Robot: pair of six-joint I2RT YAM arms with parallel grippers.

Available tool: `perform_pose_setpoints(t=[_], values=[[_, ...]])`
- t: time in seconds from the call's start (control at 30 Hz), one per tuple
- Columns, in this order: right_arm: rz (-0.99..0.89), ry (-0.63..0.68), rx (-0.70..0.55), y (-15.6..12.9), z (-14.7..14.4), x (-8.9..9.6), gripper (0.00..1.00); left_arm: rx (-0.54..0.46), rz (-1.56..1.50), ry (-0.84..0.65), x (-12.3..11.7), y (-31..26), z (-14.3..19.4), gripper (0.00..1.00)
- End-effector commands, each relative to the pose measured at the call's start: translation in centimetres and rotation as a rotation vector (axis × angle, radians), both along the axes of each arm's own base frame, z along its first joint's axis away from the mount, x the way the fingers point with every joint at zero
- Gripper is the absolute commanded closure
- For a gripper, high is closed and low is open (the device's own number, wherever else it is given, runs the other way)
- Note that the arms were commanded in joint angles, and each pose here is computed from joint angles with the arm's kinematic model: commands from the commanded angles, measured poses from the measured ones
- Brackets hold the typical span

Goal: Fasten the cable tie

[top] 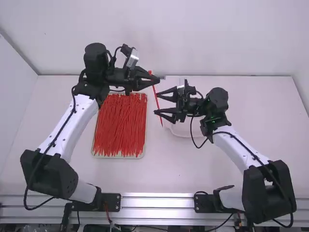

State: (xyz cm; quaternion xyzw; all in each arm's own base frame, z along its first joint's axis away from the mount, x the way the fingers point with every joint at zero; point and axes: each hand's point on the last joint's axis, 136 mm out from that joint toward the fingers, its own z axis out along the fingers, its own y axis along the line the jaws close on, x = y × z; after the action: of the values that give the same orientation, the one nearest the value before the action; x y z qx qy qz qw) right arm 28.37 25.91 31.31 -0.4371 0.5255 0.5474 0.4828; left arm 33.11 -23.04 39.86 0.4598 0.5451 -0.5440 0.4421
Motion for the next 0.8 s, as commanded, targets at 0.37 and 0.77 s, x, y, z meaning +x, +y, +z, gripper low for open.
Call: perform_pose_setpoints(t=[0.37, 0.77], values=[[-0.012, -0.035, 0.010, -0.02, 0.97, 0.40, 0.82, -0.009, -0.042, -0.048, -0.99, -0.50, 1.03, 0.98], [-0.013, -0.035, 0.009, -0.08, 0.96, 0.45, 1.00, -0.009, -0.049, -0.048, -1.14, -0.71, 1.03, 0.98]])
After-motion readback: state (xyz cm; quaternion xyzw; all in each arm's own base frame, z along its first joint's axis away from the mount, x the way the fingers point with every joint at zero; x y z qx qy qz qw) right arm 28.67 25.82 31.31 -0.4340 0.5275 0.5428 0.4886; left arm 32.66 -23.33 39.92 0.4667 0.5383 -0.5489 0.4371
